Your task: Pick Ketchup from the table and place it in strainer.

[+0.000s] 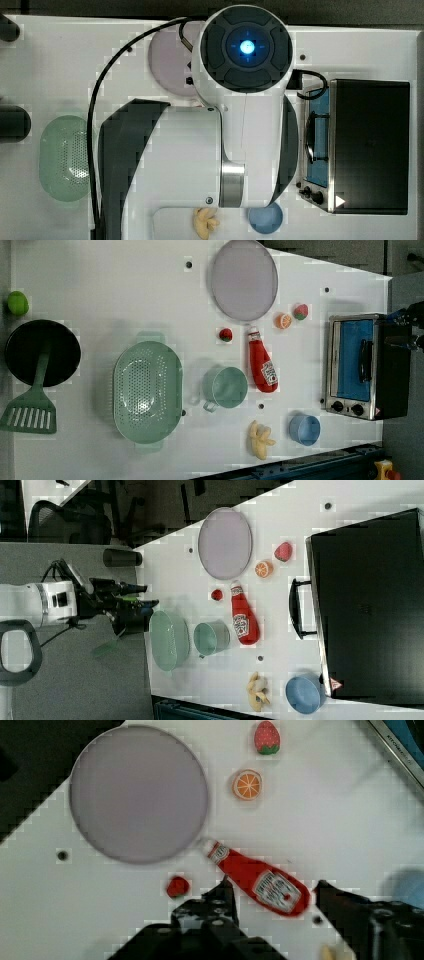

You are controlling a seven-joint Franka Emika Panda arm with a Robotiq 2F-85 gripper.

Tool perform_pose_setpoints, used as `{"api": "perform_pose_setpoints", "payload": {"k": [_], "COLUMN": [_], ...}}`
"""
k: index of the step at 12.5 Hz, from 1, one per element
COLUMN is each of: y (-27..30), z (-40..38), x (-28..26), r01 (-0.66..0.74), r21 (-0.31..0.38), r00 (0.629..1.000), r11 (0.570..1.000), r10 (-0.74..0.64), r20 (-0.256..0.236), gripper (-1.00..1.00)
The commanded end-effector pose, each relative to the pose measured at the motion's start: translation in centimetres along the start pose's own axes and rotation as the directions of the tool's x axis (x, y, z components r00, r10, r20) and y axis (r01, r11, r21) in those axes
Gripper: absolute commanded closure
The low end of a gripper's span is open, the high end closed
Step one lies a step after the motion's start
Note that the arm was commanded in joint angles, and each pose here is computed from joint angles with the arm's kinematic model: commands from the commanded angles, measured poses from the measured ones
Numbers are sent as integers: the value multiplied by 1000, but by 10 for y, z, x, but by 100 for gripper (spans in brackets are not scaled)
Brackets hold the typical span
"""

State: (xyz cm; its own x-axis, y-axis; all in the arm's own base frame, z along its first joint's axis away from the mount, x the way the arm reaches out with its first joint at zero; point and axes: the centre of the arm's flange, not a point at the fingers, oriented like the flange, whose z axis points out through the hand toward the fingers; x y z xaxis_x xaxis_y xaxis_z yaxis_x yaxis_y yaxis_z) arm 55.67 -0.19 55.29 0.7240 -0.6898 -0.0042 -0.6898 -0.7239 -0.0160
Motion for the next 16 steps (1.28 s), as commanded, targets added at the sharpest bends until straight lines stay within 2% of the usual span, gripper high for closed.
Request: {"api": "perform_pose_setpoints", "payload": {"k": [1,3,6,9,11,13,16], "y": [78,75,64,45,33,25,21], "z": [-63,-60,-32,4,33,64,103], "x": [-49,-50,-54,-56,-59,-62,-64], "r01": [-34,-24,55,145,247,397,612], "r21": [-3,-8,-36,-42,-45,-40,-10], "r00": [999,999,997,987,966,913,786], "r11": [999,1000,998,989,968,917,791], "r10": [34,25,-53,-141,-242,-391,-607], "r20": [26,30,64,73,90,114,116], "gripper": [-59,-99,-100,-100,-100,-100,-100]}}
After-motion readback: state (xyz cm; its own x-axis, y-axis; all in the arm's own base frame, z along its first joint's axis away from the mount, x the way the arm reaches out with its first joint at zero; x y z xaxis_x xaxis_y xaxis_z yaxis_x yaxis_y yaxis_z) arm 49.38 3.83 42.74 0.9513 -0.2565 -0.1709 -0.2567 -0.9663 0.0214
